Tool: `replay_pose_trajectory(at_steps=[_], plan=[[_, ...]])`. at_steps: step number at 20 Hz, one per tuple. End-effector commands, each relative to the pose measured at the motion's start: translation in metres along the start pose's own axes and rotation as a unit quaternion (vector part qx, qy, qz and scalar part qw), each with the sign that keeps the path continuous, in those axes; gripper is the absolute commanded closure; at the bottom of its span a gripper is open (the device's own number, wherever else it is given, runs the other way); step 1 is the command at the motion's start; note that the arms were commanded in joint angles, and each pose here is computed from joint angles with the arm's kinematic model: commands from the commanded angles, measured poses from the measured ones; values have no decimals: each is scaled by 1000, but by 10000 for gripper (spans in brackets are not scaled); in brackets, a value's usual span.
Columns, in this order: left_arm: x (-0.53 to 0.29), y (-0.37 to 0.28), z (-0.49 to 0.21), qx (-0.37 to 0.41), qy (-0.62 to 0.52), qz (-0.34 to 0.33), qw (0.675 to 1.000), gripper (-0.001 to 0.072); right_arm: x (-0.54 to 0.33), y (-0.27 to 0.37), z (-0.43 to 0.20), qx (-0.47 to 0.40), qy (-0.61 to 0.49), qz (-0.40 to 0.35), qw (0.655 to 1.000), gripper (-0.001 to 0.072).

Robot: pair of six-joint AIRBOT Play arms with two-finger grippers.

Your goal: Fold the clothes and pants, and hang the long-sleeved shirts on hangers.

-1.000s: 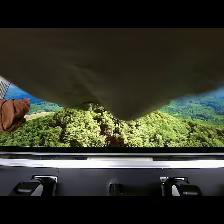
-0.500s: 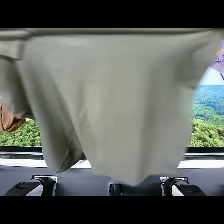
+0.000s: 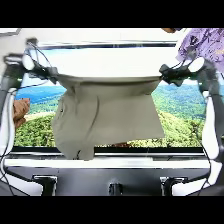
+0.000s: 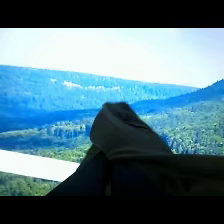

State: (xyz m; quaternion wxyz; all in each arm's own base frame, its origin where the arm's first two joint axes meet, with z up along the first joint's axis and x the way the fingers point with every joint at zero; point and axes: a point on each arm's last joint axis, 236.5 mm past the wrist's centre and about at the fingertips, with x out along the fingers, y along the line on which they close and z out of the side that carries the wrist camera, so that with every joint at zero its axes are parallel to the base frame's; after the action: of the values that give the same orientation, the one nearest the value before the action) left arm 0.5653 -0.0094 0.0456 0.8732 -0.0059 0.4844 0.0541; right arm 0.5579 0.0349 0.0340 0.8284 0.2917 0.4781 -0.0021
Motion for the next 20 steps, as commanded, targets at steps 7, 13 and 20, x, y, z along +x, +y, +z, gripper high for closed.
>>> replay_pose_trajectory(at_steps=[7,13,20], plan=[[42,-9,-47,12,89,6,996,161,61,-10,-41,66,87,27,994,220],[-33,83,-46,-74,104,40,991,154,-39,-62,-21,-42,105,24,993,158],[-85,138,-166,-163,203,37,965,179,-95,-161,-93,60,194,52,978,159]])
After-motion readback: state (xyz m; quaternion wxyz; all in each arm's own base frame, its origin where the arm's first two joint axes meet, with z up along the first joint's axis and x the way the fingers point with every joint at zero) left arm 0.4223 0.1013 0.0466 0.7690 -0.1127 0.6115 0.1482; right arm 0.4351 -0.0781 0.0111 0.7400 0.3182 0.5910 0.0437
